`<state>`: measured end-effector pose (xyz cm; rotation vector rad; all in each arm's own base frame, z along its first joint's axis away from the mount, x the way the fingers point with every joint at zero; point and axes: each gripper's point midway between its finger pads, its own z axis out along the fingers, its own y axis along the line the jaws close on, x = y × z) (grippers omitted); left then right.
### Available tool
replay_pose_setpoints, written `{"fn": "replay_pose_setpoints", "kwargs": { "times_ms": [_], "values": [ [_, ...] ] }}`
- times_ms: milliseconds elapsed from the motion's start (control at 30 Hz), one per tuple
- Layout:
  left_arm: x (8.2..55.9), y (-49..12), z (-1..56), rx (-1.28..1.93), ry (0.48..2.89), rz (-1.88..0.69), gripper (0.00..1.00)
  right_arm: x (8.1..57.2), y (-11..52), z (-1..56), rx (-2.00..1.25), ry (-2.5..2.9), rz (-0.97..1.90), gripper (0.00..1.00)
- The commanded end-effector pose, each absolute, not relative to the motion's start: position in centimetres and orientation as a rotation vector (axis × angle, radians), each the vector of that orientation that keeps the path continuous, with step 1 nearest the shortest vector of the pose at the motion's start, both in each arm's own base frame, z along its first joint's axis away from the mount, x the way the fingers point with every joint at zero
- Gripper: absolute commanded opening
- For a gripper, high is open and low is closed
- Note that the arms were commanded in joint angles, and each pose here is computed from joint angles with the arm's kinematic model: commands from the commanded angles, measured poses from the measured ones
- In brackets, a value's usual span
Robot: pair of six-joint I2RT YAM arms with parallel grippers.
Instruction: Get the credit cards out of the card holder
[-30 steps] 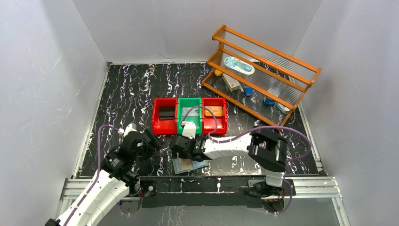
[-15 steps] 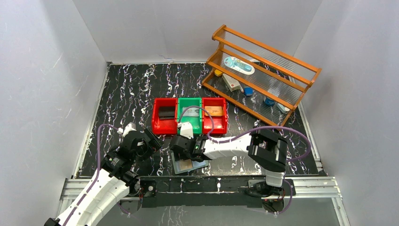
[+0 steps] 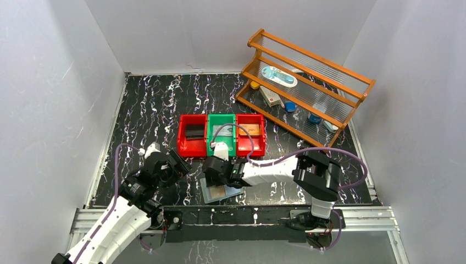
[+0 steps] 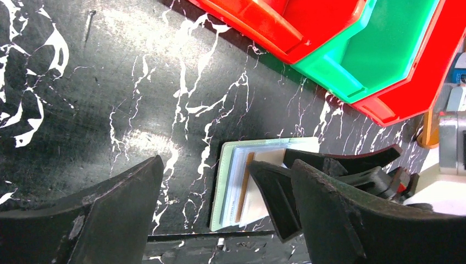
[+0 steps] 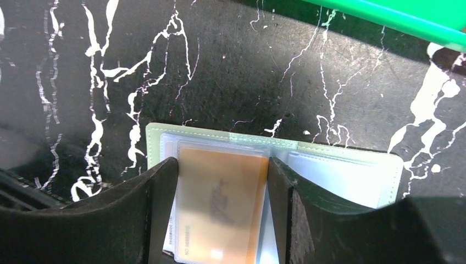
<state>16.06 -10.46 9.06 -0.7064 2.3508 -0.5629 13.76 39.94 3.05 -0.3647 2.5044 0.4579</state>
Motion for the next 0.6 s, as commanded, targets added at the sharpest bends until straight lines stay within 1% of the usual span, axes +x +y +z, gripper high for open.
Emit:
{"fn": "replay_pose_setpoints", "kwargs": {
  "times_ms": [0,200,300,467,567],
  "values": [
    [16.6,-11.6,10.5,-0.62,2.348,-0.619,0.86,11.2,39.2,0.4,-0.342,2.656,0.61,0.7],
    [16.7,-13.3,10.1,-0.535,2.396,-0.69,0.86,11.2,39.0,-0.1,-0.271,2.693,0.693,0.7],
    [16.5,-14.8,10.2,-0.446,2.421,-0.774,0.86,11.2,38.7,-0.5,-0.204,2.727,0.733,0.7],
    [15.3,-18.0,10.3,-0.272,2.447,-1.009,0.81,11.1,38.7,-0.6,-0.066,2.742,0.883,0.69],
    [14.4,-18.9,9.6,-0.258,2.484,-1.088,0.78,11.1,38.6,-0.7,-0.048,2.749,0.905,0.68]
  ]
}}
